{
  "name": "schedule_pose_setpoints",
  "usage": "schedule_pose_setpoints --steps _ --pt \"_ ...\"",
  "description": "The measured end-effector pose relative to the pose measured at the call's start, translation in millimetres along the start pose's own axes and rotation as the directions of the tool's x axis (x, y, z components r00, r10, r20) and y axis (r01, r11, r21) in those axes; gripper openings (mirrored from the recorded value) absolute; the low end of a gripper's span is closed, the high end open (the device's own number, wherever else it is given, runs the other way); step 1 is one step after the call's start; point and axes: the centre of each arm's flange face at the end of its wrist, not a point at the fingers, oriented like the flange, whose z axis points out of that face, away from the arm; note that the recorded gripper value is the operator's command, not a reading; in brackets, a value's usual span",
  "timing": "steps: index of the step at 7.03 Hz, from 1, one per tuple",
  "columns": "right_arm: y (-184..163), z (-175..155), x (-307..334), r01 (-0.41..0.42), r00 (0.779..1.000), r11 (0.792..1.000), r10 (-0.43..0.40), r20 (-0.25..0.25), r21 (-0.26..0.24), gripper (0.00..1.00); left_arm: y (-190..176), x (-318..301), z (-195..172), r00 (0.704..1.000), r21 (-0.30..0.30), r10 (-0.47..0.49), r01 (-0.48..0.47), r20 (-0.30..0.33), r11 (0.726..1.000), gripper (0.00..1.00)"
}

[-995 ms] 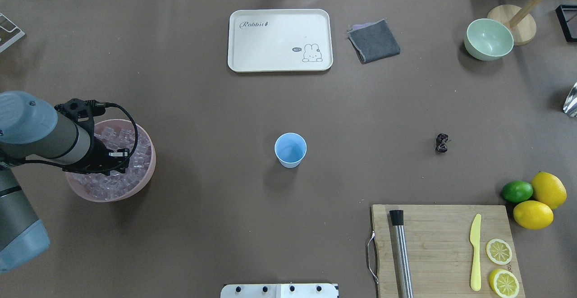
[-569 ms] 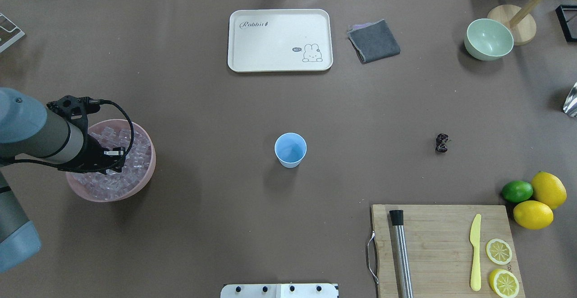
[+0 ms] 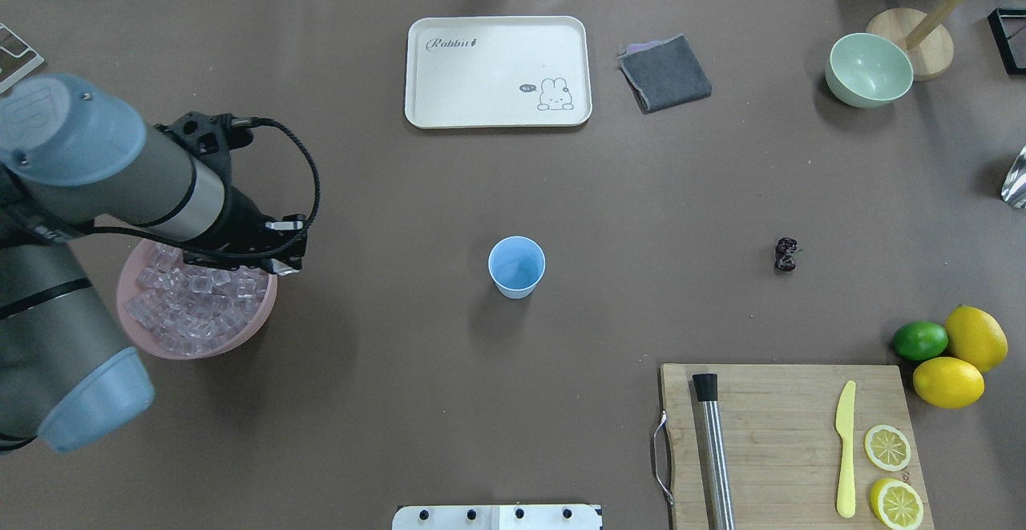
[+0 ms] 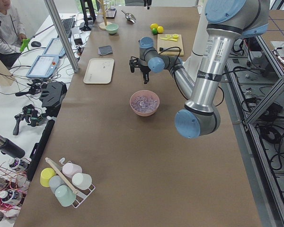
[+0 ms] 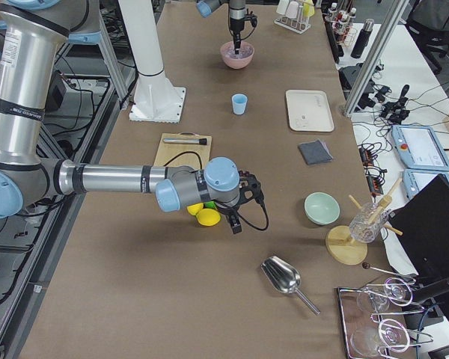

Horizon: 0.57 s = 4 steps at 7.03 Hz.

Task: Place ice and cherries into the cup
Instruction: 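Carry the ice cube with the left gripper and drop it into the blue cup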

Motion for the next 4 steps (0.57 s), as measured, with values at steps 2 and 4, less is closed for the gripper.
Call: schedule_pose_setpoints --steps 2,4 --pt "-4 1 -8 -0.002 1.0 1.0 0.002 0.003 -0.002 0.99 2 95 9 0.999 -0.01 -0.026 0.026 -0.044 1.0 0.0" --pt "-8 -2 -13 0.011 1.0 1.0 -0.011 0.002 0.007 0.99 7 149 32 0.998 -0.001 -0.014 0.014 -0.061 1.0 0.0"
